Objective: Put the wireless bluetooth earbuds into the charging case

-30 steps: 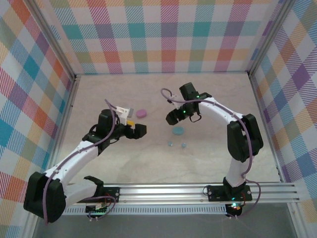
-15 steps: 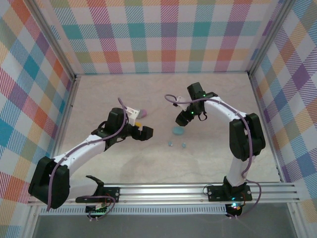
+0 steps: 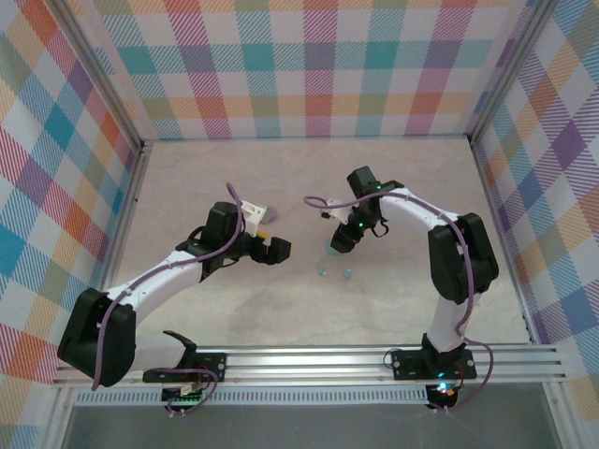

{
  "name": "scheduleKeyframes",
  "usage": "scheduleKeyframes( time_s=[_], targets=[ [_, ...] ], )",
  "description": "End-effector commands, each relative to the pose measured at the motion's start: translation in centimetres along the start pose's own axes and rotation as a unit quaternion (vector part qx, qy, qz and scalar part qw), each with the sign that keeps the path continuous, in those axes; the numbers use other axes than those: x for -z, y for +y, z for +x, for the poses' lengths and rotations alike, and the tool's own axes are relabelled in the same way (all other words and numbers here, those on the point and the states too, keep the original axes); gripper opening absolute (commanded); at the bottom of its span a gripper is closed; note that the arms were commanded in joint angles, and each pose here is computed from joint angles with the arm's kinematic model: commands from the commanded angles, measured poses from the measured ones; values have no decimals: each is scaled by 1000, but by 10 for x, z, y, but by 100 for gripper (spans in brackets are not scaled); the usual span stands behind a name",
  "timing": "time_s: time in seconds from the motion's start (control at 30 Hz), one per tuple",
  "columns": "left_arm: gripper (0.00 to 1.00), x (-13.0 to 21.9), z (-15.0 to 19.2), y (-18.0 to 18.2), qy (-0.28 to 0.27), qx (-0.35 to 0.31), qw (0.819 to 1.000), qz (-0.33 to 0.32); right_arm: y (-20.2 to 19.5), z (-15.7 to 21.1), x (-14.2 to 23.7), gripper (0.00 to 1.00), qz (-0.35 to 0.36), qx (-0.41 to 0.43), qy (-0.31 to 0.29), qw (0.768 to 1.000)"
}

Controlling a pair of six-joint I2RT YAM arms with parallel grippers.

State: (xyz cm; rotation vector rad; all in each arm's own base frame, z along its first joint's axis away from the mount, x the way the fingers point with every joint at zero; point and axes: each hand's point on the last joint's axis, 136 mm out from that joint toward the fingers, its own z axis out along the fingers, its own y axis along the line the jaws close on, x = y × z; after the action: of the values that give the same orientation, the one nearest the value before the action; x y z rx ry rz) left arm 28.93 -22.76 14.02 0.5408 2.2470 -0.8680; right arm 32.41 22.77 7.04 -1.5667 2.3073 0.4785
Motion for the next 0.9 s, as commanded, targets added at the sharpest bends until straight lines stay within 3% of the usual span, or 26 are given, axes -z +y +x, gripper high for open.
scheduleKeyframes(
  time_s=[0.0,0.37,0.87],
  targets=[
    [98,1,-11,-9,-10,-17,1000,10,22,9,-11,67,-43,18,21,999],
    [98,4,-10,-11,-4,-19,1000,10,14,23,-35,66,-41,13,80,996],
    [98,5,-9,-10,1,-21,1000,5,15,25,-31,57,-18,25,89,996]
  ],
)
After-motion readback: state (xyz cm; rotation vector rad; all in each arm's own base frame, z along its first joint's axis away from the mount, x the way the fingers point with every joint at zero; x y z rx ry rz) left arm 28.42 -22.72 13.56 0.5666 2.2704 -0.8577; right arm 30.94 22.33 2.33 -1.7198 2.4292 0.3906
